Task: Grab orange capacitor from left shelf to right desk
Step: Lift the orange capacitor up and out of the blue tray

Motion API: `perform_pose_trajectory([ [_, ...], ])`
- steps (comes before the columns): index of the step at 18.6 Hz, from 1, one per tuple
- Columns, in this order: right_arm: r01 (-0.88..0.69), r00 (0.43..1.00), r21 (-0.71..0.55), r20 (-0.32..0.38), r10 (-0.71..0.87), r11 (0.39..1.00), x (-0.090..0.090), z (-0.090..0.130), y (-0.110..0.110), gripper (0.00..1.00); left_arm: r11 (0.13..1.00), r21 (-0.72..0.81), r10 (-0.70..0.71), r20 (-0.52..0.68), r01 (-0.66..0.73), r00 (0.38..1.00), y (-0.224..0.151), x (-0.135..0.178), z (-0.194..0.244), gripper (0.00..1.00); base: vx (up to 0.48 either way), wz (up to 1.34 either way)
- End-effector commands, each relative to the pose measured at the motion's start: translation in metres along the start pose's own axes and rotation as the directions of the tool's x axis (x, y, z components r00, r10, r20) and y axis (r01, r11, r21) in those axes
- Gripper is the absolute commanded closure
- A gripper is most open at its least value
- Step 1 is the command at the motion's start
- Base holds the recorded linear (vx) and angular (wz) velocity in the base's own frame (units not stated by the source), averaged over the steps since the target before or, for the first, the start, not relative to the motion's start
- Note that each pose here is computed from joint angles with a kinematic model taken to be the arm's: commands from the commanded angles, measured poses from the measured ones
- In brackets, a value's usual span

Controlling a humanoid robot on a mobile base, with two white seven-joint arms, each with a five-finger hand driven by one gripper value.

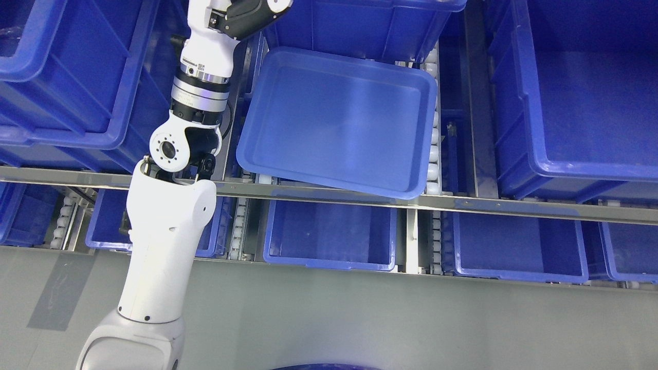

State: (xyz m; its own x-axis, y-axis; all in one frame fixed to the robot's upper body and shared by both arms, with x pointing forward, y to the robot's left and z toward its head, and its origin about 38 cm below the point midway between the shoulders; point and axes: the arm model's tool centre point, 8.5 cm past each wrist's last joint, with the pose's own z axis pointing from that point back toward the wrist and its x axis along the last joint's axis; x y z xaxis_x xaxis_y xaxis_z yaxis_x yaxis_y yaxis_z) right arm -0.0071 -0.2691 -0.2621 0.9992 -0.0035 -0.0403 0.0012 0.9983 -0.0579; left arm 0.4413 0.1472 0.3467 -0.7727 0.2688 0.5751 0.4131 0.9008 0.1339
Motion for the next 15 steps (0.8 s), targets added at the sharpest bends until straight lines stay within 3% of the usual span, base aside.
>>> perform_pose_trajectory([
  [1, 0.011, 1.000, -0.015, -0.010, -0.011, 1.000, -0.011, 0.000, -0.011, 0.00, 1.000, -0.007, -0.024, 0.043, 0.024, 0.999, 0.002, 0.014, 0.003, 0.97, -0.095, -0.01],
  [15, 0.013, 1.000, -0.015, -0.010, -0.013, 1.000, -0.011, 0.000, -0.011, 0.00, 1.000, -0.016, -0.003, 0.015, 0.003, 1.000, -0.008, 0.004, 0.018, 0.97, -0.104, 0.04],
])
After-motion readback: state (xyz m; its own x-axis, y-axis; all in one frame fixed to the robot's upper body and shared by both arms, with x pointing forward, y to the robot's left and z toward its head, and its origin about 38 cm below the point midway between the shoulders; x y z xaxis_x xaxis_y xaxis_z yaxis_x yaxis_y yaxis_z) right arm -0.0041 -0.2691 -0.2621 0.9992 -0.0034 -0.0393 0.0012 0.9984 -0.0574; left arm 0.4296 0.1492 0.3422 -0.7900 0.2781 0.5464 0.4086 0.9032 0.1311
